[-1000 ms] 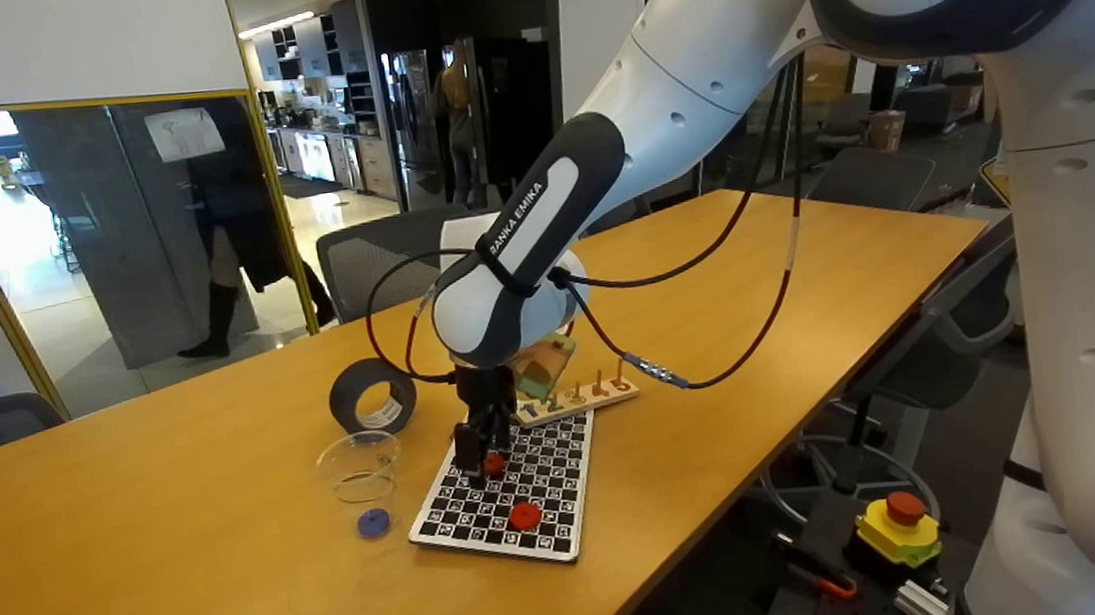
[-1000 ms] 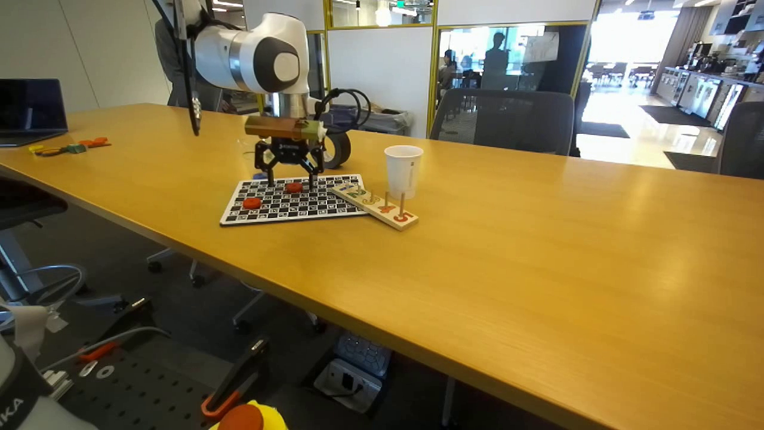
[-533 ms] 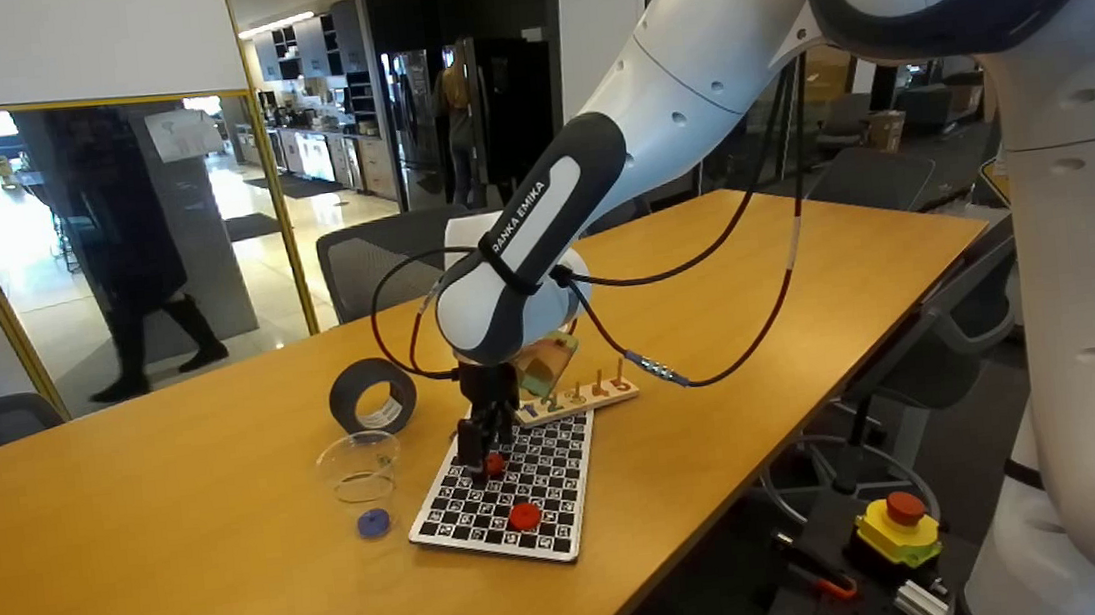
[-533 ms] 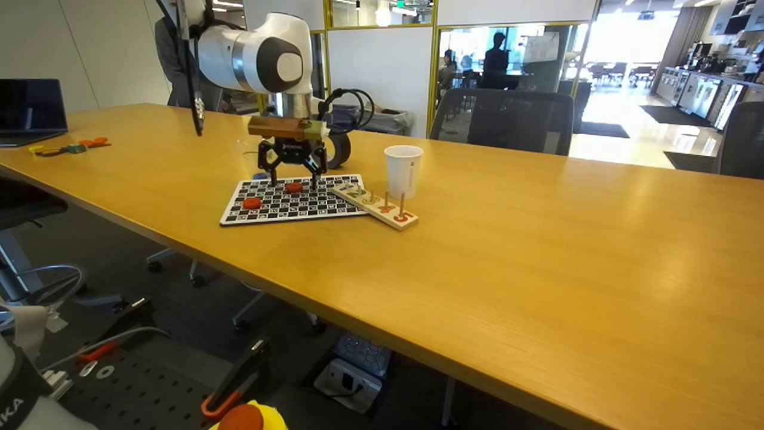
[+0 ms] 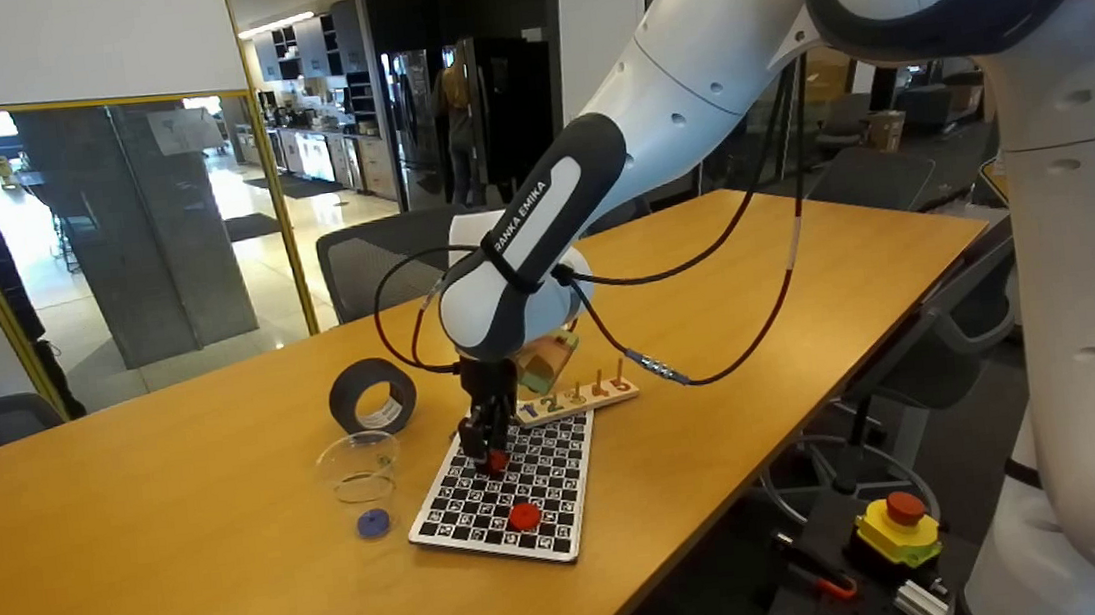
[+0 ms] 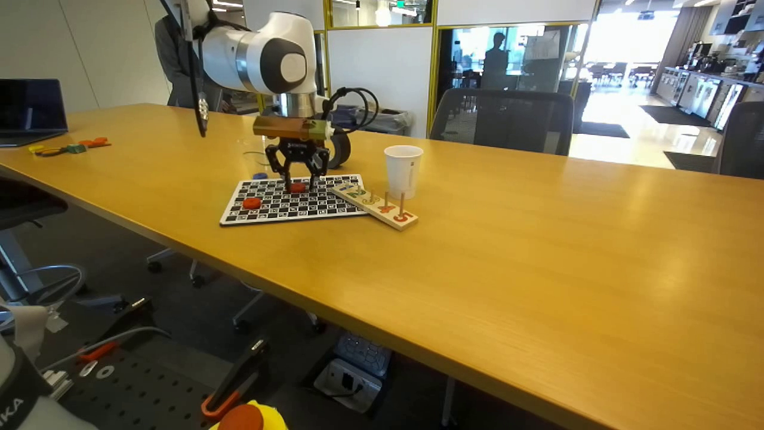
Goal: Put the blue square into the transparent cup and the orange squares into the white cup.
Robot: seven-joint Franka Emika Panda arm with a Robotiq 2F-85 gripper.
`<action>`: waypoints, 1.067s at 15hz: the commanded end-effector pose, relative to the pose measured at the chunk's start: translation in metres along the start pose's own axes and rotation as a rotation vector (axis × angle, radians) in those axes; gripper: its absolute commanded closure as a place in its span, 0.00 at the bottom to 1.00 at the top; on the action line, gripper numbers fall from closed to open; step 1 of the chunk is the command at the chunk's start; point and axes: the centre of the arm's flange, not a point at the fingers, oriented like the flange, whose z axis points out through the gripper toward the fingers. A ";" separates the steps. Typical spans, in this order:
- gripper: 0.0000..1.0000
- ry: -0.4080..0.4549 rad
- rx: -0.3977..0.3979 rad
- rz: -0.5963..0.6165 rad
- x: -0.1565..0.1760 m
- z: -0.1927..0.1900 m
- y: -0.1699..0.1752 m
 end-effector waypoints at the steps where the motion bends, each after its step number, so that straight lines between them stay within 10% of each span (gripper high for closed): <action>1: 0.76 0.025 0.002 -0.001 0.005 -0.001 0.001; 16: 0.80 0.263 -0.174 0.350 -0.009 -0.156 0.104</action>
